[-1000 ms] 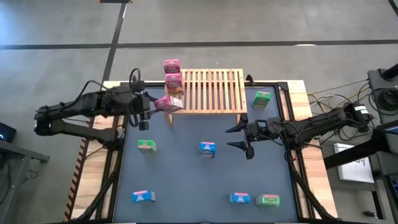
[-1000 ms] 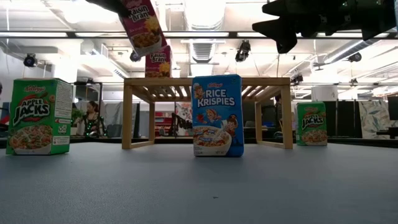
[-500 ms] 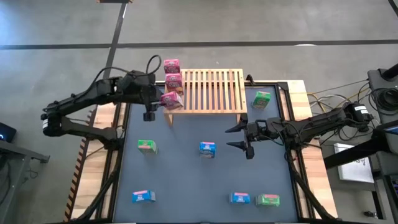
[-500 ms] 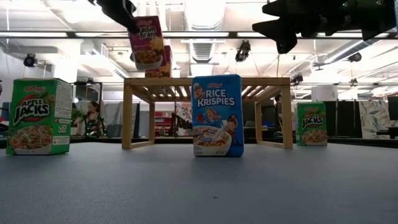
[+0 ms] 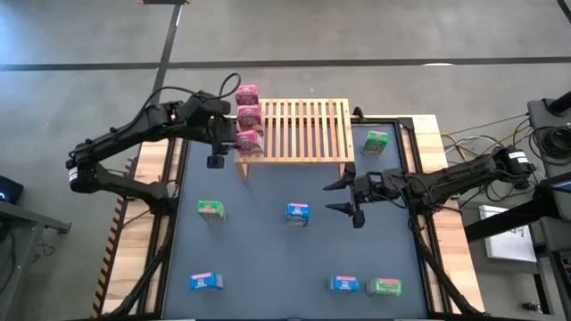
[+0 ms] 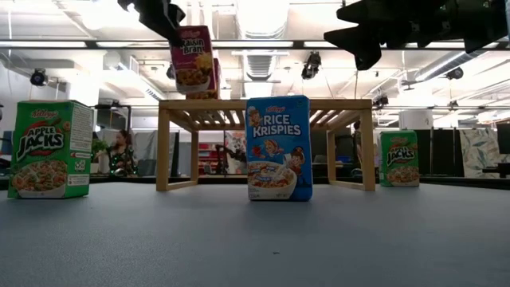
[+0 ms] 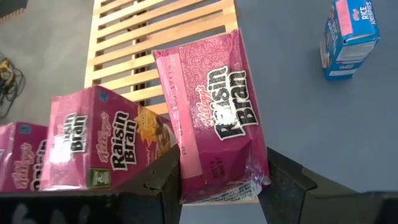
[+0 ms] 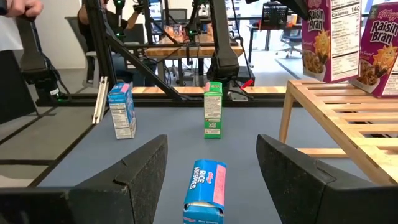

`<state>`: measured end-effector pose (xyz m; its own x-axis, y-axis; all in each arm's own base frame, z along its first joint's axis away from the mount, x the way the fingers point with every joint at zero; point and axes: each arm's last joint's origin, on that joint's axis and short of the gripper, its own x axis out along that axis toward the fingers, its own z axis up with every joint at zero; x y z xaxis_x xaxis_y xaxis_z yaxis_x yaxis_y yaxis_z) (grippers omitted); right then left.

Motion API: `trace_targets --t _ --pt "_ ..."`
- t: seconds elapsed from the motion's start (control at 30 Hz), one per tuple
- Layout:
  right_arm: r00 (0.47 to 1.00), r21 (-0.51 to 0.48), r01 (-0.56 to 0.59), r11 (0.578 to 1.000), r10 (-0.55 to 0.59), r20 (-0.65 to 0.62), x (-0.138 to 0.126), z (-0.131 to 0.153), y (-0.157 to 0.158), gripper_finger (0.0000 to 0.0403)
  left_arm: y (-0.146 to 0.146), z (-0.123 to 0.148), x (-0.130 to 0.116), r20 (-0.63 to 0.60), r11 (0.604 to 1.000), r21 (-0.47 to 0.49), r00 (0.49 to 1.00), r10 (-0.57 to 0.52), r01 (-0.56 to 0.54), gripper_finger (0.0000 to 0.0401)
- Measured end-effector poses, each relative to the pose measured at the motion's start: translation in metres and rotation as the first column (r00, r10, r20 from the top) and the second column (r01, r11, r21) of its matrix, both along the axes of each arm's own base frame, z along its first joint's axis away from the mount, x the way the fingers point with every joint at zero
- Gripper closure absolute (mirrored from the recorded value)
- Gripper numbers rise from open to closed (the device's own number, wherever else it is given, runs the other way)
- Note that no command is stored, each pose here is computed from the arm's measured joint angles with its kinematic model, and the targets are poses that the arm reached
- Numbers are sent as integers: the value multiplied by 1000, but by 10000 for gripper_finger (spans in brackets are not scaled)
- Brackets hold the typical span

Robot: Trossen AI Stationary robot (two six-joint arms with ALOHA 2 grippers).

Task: Stack cereal on shelf
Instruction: Put the purple cereal box on the shelf aligned with the other purple cereal boxes

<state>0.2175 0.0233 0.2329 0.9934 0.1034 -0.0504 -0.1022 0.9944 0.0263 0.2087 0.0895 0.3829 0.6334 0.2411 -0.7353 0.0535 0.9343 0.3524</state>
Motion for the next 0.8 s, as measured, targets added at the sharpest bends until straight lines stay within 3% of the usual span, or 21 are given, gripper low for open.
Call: trace_targets --t 0.53,0.8 --pt "1000 -4 0 1000 0 0 0 0 0 167 17 -10 1 -37 996 -65 998 50 -53 250" --pt "1000 -4 1 1000 -1 0 0 0 0 167 18 -10 1 -35 996 -73 998 48 -51 210"
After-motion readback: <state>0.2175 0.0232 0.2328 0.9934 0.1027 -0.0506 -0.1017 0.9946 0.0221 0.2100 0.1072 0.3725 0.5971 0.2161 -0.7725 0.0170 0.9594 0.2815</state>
